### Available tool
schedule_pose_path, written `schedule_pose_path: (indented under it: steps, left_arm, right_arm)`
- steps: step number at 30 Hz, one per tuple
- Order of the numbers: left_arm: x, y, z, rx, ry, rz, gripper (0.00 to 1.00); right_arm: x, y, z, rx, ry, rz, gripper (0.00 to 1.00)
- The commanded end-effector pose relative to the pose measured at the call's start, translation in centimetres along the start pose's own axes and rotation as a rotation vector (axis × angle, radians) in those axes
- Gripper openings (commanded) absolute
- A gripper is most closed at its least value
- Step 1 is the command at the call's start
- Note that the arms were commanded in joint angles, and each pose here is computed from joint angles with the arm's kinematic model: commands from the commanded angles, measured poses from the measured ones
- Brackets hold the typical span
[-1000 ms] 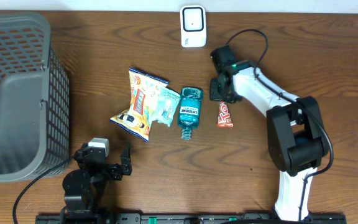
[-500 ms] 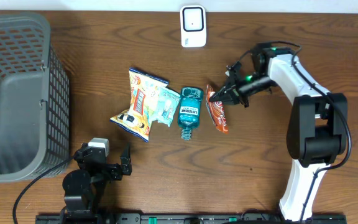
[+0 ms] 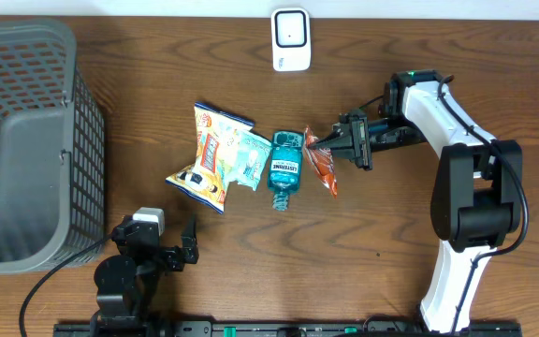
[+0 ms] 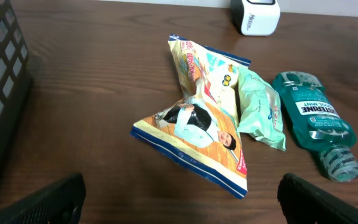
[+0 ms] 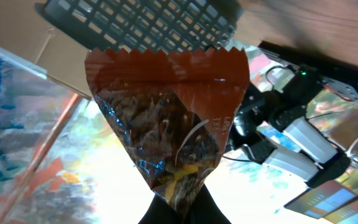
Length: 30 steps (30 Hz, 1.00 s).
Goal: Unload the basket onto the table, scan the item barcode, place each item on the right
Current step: 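Lift the chocolate bar up toward the white scanner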
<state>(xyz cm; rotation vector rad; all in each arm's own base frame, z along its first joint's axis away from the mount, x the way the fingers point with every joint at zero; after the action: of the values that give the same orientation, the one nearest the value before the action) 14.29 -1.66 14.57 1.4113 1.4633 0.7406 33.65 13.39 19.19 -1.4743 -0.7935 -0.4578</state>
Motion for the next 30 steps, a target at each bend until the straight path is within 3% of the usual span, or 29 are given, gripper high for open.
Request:
schedule_pose_path:
  steps: [1, 6, 14, 20, 22, 30]
  left_arm:
    - [0.1, -0.7, 0.2, 0.029, 0.000, -0.015, 0.99]
    - [0.1, -0.8, 0.2, 0.030, 0.000, -0.015, 0.99]
    - [0.1, -0.8, 0.2, 0.030, 0.000, -0.015, 0.99]
    - [0.1, -0.8, 0.2, 0.030, 0.000, -0.015, 0.99]
    - [0.1, -0.8, 0.2, 0.030, 0.000, -0.015, 0.99]
    - [0.1, -0.8, 0.2, 0.030, 0.000, -0.015, 0.99]
  right_arm:
    - [0.8, -0.1, -0.1, 0.005, 0.070, -0.018, 0.01]
    - [0.7, -0.1, -0.1, 0.003, 0.052, -0.021, 0.01]
    - [-0.9, 1.8, -1.8, -0.081, -0.187, -0.212, 0.01]
    - [-1.4, 6.4, -3.9, -0.461, -0.470, 0.082, 0.01]
    - [-0.5, 7.6, -3.9, -0.530, -0.413, 0.122, 0.01]
    - [7.0, 12.5, -2.9, -0.853, -0.149, -0.101, 0.02]
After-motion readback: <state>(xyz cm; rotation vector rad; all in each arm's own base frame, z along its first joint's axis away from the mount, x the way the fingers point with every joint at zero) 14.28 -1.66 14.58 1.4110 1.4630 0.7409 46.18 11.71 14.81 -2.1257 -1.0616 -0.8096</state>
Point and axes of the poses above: each gripper's point midway between its finger pads, its own z axis out along the fingers, its own x axis along the line the jaws close on, y = z × x, the point moved 8 cm from there along -z, back along the fingers, and after that the axes turned 6 degrees about -z, right-handed, at the moved point
